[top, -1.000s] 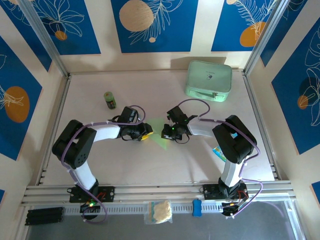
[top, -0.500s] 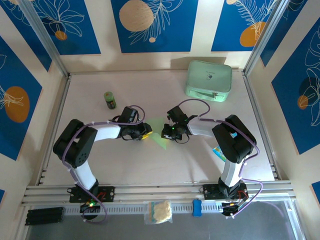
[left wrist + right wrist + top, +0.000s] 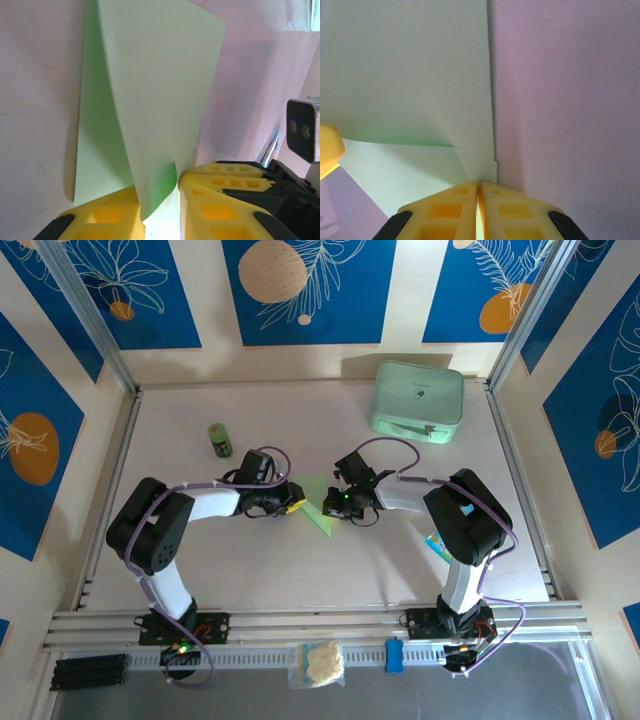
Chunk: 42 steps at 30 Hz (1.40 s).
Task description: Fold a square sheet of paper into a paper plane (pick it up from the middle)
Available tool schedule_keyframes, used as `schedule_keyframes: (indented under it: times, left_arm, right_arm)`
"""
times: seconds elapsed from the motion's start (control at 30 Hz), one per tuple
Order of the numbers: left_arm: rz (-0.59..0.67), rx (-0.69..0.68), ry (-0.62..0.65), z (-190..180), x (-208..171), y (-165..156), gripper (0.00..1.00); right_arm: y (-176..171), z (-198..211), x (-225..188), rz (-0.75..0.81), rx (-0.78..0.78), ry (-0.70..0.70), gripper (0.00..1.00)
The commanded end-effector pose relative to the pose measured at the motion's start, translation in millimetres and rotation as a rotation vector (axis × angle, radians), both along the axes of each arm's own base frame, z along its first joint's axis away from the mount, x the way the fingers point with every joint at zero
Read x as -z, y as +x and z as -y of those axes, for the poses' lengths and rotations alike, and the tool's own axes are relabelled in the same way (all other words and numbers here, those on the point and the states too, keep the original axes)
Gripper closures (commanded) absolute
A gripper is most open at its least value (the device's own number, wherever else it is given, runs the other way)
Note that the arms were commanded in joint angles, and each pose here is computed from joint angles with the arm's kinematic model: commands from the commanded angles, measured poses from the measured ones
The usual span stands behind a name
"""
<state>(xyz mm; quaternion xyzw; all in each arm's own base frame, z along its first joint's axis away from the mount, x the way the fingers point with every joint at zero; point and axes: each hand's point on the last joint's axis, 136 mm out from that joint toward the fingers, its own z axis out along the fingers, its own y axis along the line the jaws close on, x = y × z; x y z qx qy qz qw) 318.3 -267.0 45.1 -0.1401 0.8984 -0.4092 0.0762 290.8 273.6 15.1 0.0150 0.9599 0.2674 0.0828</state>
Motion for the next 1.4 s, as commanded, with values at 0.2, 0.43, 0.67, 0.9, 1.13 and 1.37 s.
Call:
schedule_keyframes:
  times: [0.2,0.43,0.67,0.9,1.13,1.37]
  left_arm:
    - [-0.002,0.049,0.004,-2.0,10.5,-1.6,0.8]
    - [0.017,0.037,-0.032,-1.8,4.7,5.1,0.78]
    - [0.006,0.031,-0.046,-4.2,6.9,4.6,0.82]
    - [0.001,0.012,-0.038,-6.4,5.2,5.3,0.93]
    - [-0.022,-0.031,0.005,-10.8,-5.4,3.0,0.95]
    - [-0.031,-0.05,0.046,-9.9,-15.9,1.4,0.94]
  right_arm:
    - [-4.7,12.1,11.1,0.038,-0.104,-0.041,0.87]
    - [-2.0,12.6,11.8,0.045,-0.119,-0.039,0.87]
    - [-0.8,12.6,12.8,0.046,-0.117,-0.037,0.87]
    - [4.3,9.4,0.0,0.104,-0.146,-0.021,0.82]
    - [11.0,8.5,-47.7,0.36,-0.202,-0.078,0.61]
    - [1.7,12.5,-62.5,0.619,-0.253,-0.343,0.56]
